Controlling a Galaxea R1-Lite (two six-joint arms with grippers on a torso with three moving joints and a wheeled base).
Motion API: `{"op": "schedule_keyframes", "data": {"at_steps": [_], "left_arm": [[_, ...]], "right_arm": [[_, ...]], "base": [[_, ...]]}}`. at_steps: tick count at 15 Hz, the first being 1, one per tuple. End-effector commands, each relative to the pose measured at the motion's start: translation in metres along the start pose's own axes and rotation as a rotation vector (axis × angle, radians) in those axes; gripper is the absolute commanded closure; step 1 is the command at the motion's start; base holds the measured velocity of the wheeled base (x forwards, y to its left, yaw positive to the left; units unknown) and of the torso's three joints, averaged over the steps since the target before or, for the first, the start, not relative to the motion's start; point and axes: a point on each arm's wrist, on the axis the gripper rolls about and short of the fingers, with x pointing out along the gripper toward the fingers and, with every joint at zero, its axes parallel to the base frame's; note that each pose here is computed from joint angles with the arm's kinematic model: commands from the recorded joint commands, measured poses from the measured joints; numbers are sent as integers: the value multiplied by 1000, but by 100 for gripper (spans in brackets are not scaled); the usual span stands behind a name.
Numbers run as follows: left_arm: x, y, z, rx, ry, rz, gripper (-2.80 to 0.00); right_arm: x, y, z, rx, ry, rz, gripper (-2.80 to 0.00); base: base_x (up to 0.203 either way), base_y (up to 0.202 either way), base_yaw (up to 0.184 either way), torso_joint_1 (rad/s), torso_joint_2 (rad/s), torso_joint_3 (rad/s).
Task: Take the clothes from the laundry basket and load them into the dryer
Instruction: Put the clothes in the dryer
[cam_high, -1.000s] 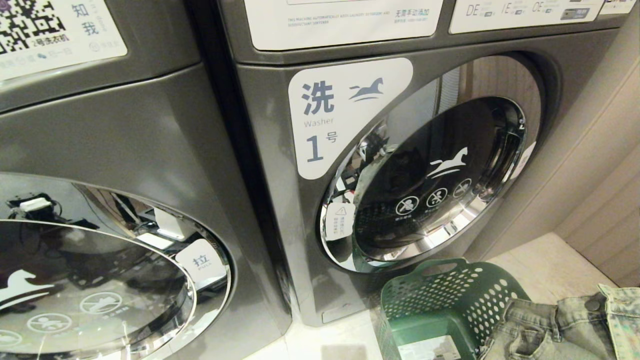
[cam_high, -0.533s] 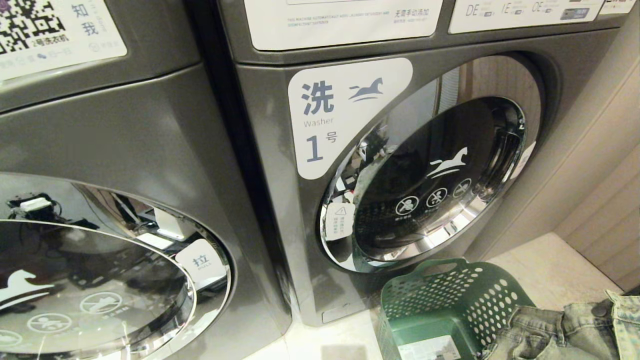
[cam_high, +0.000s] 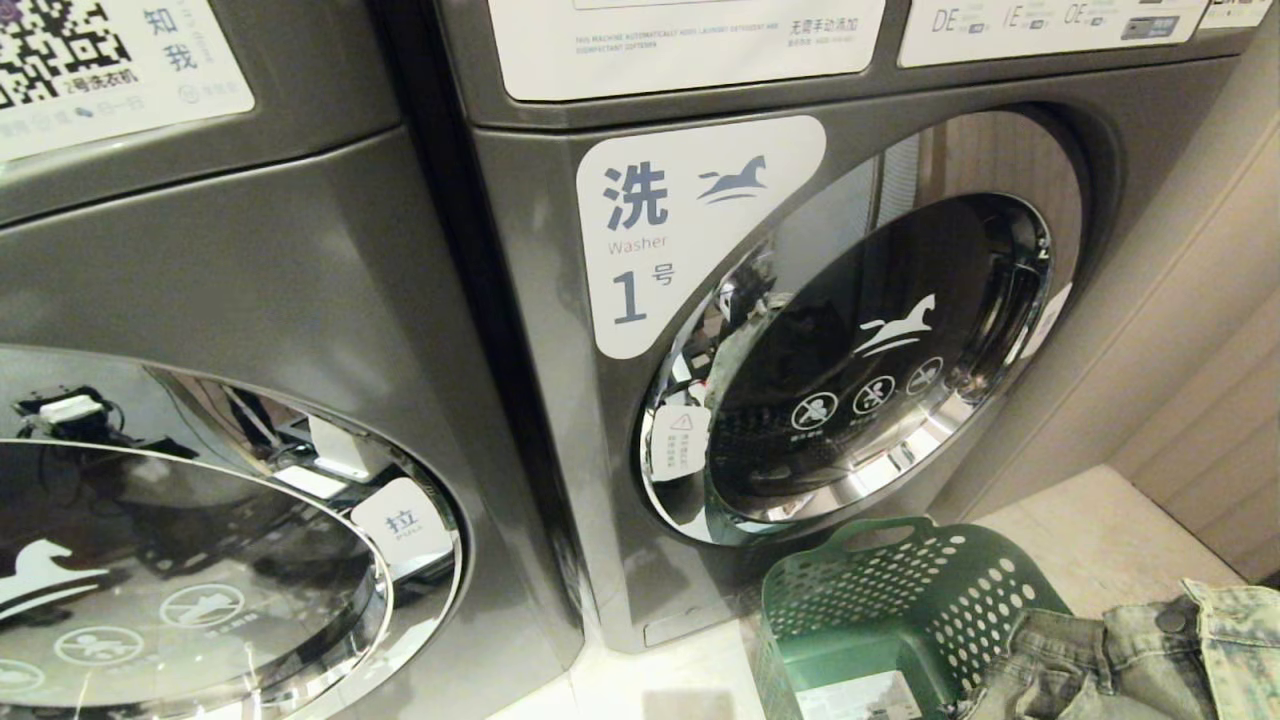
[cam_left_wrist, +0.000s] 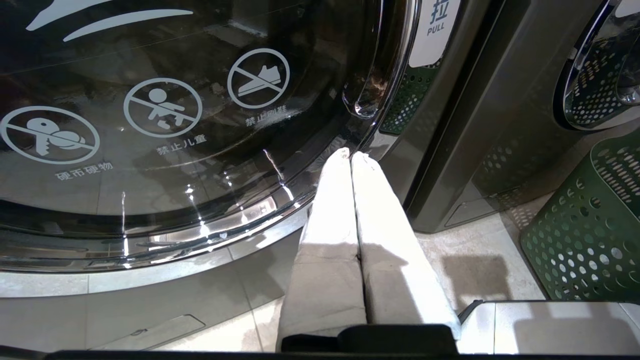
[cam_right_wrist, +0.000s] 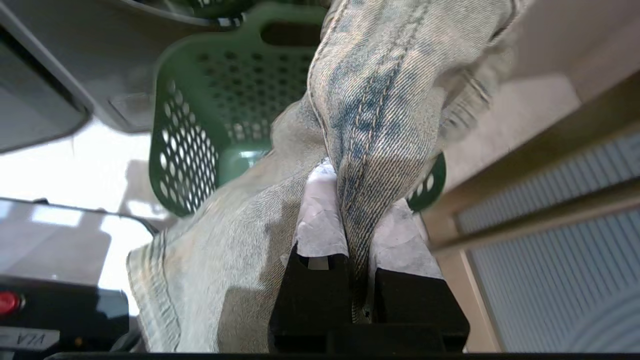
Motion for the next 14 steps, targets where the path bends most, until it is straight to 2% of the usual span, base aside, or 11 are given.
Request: {"op": "schedule_keyframes", "data": {"at_steps": [1,4,7,12,14], "left_arm": [[0,0,0,0,1,0,0],[0,0,0,0,1,0,0],[0,0,0,0,1,0,0],[0,0,0,0,1,0,0],[0,0,0,0,1,0,0]], "right_arm": [[-6,0,-2,-10,-77,6,0],[-18,2,-8,-18,-257,-18,0],[-19,2,-8,-1,-260,-18,0],[-18,1,-8,97,-261,-13,0],[-19,1,-8,106,-261,-18,0]], "base": [[0,0,0,0,0,0],[0,0,0,0,0,0],[0,0,0,0,0,0],[0,0,0,0,0,0],[0,0,0,0,0,0]]}}
